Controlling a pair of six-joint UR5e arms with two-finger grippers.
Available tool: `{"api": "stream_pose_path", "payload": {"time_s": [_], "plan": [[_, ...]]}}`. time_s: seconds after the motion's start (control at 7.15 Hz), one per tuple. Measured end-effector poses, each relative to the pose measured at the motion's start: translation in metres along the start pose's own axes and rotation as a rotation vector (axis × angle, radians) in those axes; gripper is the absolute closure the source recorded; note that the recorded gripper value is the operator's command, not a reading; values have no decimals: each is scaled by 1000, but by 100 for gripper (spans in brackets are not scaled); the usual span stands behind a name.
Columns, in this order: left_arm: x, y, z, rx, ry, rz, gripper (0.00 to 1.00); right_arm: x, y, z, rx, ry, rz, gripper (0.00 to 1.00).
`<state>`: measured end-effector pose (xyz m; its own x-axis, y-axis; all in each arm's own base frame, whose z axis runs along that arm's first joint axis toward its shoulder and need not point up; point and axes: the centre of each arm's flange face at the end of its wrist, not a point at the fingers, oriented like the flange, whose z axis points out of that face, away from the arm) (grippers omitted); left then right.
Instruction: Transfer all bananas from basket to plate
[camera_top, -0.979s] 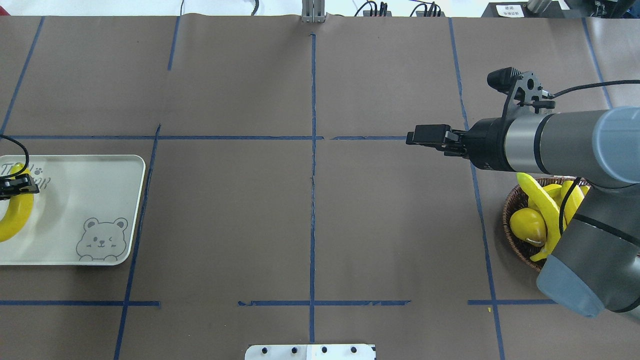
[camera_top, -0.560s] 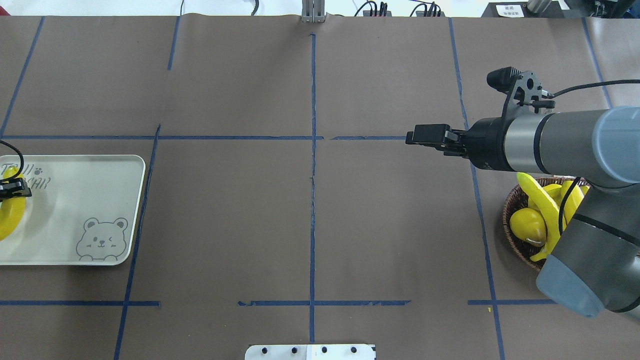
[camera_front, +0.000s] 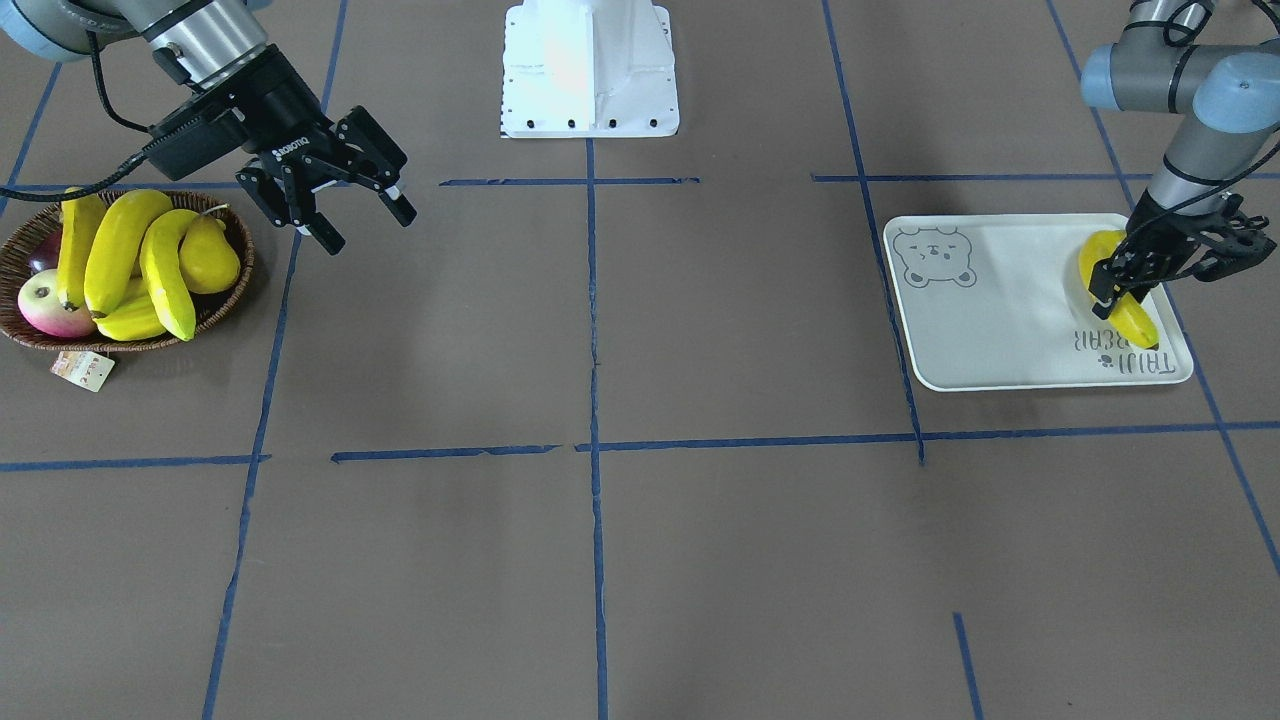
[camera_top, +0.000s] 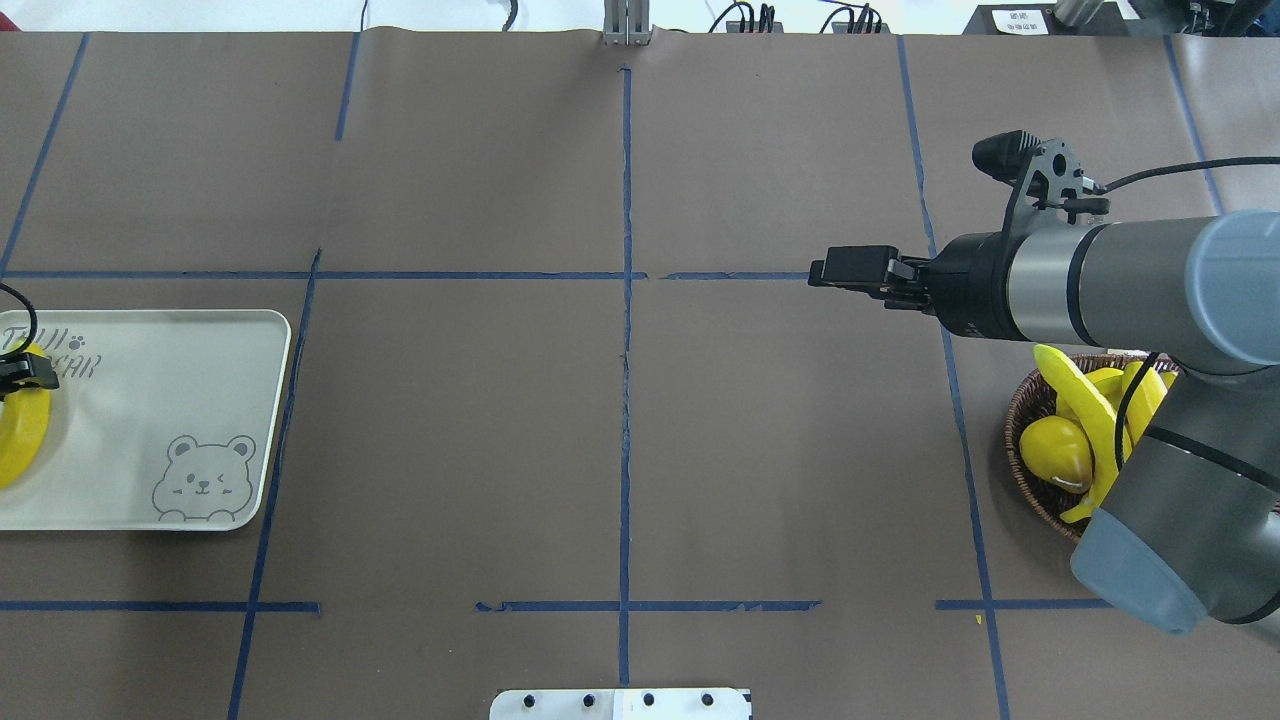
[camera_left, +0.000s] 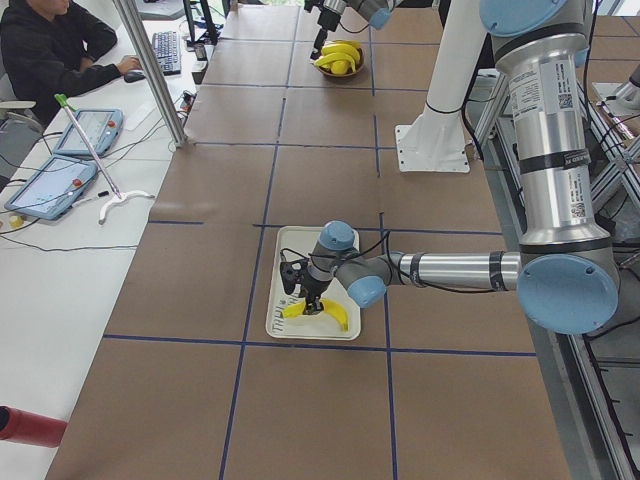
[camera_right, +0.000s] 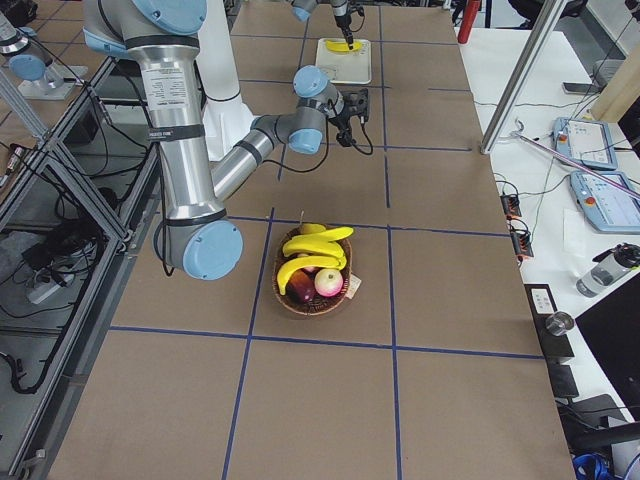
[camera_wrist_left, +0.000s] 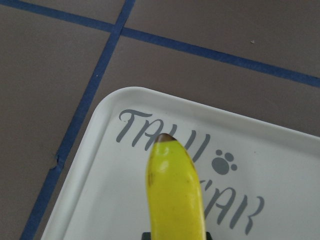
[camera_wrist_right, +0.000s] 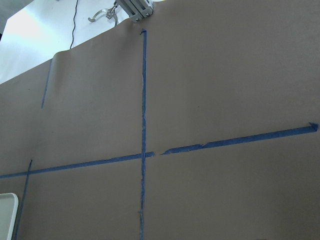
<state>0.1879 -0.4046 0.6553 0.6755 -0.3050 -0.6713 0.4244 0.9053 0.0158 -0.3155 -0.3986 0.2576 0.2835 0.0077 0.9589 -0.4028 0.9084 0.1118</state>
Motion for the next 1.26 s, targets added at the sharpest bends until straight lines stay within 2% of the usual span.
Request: {"api": "stream_pose_path", "payload": {"time_s": [0.42, 0.7, 0.98, 1.26], "plan": [[10, -14, -11, 30, 25, -17, 0, 8, -7, -4, 10, 20, 10, 0], [12, -34, -40, 30, 80, -51, 0, 38, -27, -18, 10, 125, -7, 0], [19, -52, -75, -24, 132, -16, 0, 95, -33, -49, -48, 237, -110, 0], [60, -71, -112, -39, 135, 33, 0, 151, -31, -91, -112, 297, -135, 0]]}}
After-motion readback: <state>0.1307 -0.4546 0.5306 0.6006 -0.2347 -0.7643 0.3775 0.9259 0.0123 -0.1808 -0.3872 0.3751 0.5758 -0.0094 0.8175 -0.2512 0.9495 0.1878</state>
